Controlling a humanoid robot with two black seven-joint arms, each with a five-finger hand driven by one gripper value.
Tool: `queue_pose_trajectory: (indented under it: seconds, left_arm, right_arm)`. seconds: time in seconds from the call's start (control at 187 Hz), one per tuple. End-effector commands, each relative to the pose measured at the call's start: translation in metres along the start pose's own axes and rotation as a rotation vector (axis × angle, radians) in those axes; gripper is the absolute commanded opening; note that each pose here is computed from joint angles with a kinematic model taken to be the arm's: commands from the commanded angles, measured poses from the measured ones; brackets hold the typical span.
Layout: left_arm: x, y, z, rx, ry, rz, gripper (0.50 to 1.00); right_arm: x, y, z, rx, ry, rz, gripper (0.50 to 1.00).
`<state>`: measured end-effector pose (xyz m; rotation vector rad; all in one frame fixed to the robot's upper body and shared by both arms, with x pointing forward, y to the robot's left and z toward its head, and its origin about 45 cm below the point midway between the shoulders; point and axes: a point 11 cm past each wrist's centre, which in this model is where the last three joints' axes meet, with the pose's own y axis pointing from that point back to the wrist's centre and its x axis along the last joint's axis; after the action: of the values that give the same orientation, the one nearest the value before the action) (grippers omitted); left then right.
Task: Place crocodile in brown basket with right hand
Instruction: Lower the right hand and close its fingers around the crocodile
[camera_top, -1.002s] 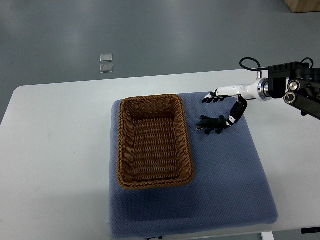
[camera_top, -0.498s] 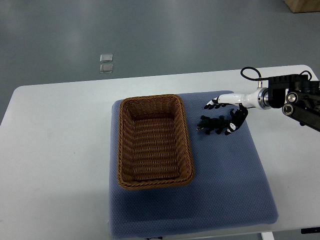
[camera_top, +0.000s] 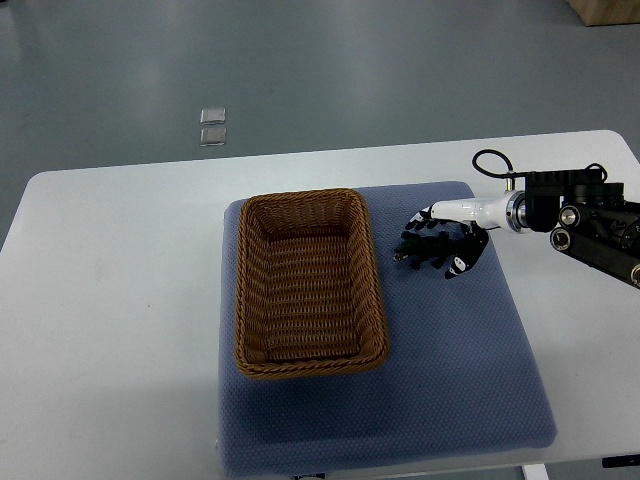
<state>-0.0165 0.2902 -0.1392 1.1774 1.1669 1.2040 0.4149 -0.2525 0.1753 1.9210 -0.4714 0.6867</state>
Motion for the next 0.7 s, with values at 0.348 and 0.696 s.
queue_pose_trajectory:
  seconds: [0.348,0.696]
  left_arm:
    - [0.0,0.0,0.0,0.0,-0.001,0.001,1.0]
    - [0.0,0.0,0.0,0.0,0.001,0.001,1.0]
  right_arm:
    - [-0.001,0.0,0.001,-0.002,0.039,0.002,0.56]
    - [0.016,0.004,-0.007,0.026,0.056,0.029,0.5]
